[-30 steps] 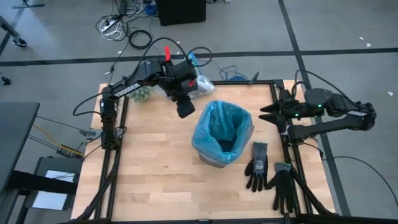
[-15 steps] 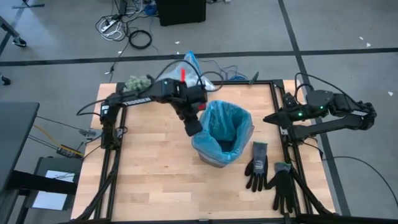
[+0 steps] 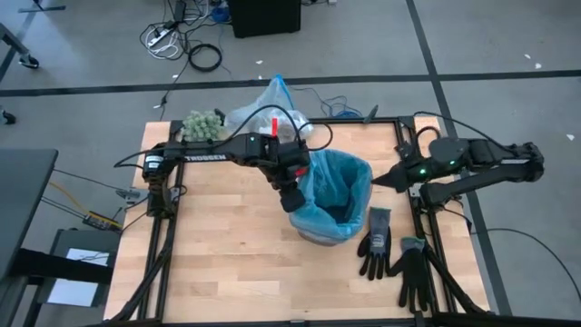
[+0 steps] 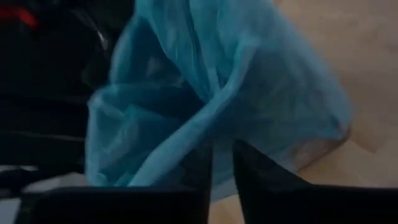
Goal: Place trash/remove bag and relplace
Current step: Insert the new blue trash bag into the trash bin
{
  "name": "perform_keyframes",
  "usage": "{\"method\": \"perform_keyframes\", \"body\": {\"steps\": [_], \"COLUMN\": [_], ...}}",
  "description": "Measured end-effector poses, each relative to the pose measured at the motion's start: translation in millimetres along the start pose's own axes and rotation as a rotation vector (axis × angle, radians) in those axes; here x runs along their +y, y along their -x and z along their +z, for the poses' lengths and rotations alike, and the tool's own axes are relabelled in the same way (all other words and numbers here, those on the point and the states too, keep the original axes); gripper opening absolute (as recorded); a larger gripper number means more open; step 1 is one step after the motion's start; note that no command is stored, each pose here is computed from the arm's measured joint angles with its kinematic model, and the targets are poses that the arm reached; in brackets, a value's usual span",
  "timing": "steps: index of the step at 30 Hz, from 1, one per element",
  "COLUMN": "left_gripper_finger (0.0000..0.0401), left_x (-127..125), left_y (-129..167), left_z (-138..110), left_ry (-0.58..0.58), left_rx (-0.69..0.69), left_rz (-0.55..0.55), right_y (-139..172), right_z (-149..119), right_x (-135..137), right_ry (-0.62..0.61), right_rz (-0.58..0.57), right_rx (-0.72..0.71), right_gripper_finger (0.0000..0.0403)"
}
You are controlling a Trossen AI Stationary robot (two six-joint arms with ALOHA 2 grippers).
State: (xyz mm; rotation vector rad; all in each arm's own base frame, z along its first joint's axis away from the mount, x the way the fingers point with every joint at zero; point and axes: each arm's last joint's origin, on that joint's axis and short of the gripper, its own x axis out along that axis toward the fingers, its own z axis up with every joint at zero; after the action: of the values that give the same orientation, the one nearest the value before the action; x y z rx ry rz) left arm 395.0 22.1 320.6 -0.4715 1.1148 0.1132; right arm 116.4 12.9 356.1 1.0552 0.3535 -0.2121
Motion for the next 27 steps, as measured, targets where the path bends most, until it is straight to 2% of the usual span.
{"method": "perform_keyframes", "body": {"steps": [4,12,20,23,27], "left_gripper_finger": [0.0019,0.0019,0.0019,0.0019,0.0019], "left_x": [1.1,0.3,2.3,5.4,6.2], "left_y": [-0.6,5.3,13.6,15.9,15.2], "left_z": [0.1,1.9,-2.5,-9.3,-10.7], "left_ry": [0.007,0.005,0.009,0.016,0.013], "left_rx": [0.001,-0.004,0.041,0.098,0.101], "left_rz": [0.005,0.028,0.097,0.153,0.185], "right_y": [-18.7,-52.3,-90.2,-98.3,-106.0], "right_z": [-9.0,-23.3,-32.8,-31.6,-28.1], "right_x": [3.9,-1.6,-23.6,-29.0,-35.6], "right_ry": [0.031,0.166,0.266,0.290,0.313], "right_rz": [-0.036,-0.152,-0.150,-0.139,-0.140], "right_rx": [0.090,0.177,0.171,0.152,0.135], "right_gripper_finger": [0.0006,0.0001,0.0001,0.0001,0.0000]}}
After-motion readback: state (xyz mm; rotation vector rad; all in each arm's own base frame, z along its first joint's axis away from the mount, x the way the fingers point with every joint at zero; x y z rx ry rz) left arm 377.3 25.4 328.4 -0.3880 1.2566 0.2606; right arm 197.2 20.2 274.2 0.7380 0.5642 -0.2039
